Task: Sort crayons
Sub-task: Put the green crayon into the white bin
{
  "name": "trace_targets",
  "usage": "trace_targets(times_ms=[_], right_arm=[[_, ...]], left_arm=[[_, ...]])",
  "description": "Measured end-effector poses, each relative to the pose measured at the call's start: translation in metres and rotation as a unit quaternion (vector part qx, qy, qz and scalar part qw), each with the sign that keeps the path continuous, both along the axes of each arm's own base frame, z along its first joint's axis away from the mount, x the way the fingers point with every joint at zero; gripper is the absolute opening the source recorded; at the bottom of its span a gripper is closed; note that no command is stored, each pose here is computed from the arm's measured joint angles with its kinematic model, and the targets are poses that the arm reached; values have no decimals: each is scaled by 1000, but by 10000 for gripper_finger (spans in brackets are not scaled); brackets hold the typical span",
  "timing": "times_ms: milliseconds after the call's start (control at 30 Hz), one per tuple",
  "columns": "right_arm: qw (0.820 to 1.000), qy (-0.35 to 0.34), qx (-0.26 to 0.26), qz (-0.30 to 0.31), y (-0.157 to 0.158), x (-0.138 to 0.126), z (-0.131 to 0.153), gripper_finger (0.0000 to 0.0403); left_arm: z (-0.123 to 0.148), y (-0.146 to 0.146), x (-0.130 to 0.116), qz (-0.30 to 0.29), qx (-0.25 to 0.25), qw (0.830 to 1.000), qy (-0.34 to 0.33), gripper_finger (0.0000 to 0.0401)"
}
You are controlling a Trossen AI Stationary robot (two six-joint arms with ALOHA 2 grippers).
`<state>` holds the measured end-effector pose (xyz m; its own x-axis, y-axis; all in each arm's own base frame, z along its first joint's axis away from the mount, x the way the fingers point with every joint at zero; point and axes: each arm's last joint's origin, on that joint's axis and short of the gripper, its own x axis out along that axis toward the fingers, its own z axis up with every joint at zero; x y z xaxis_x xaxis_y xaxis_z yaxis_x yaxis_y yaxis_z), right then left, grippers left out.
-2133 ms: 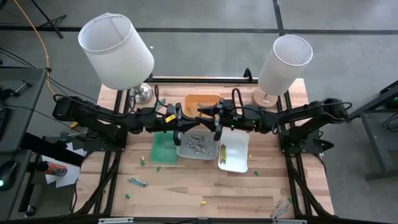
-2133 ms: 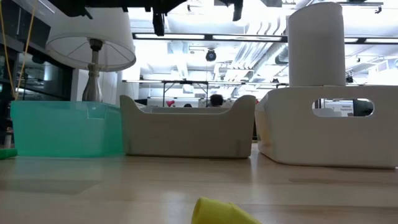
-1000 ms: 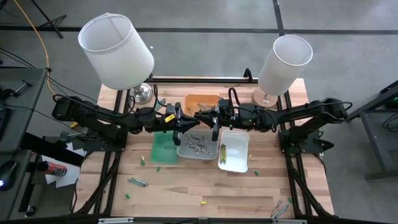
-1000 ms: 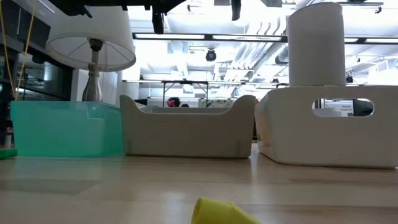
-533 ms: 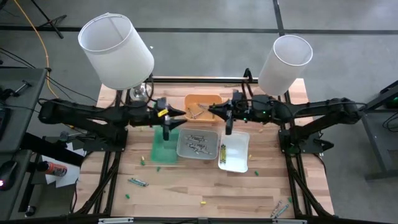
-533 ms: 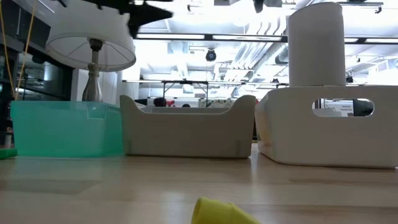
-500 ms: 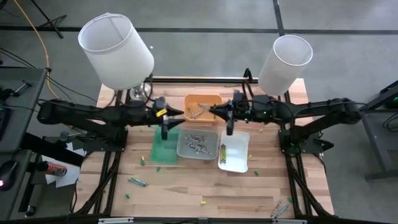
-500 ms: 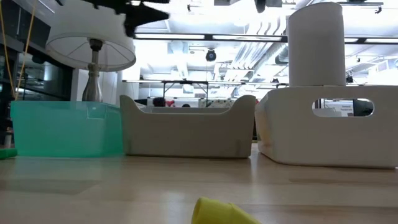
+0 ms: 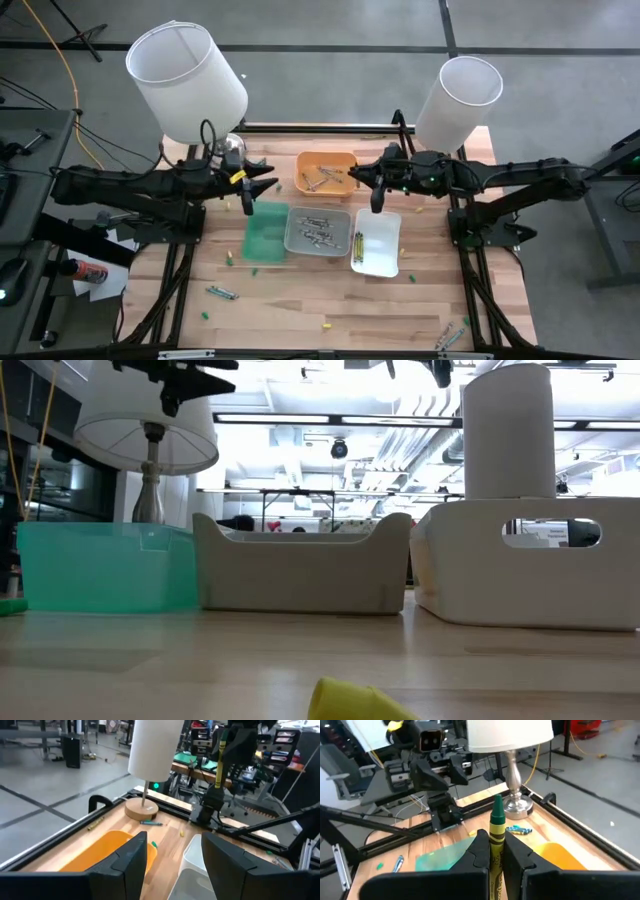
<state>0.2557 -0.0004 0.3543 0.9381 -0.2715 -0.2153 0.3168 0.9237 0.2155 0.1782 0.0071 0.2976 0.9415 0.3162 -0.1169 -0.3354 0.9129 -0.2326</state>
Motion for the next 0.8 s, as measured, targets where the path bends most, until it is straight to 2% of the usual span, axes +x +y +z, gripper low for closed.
trace_targets(times_ms=[167,300,467,667,800], right_arm=[[998,24,57,-27,-4,-2,-8,6],[987,86,110,-76,-6,-7,-24,6],[964,145,190,-119,5,-12,-54,6],[928,140,287,-190,35,-22,-101,6],[895,115,363,-231,49,-30,-128,6]], left_arm=[[-5,0,2,3,-12,1000,12,172],[-7,0,4,3,-12,1000,17,172],[-7,0,4,3,-12,1000,18,172],[-7,0,4,2,-12,1000,16,172],[-7,0,4,2,-11,1000,17,172]])
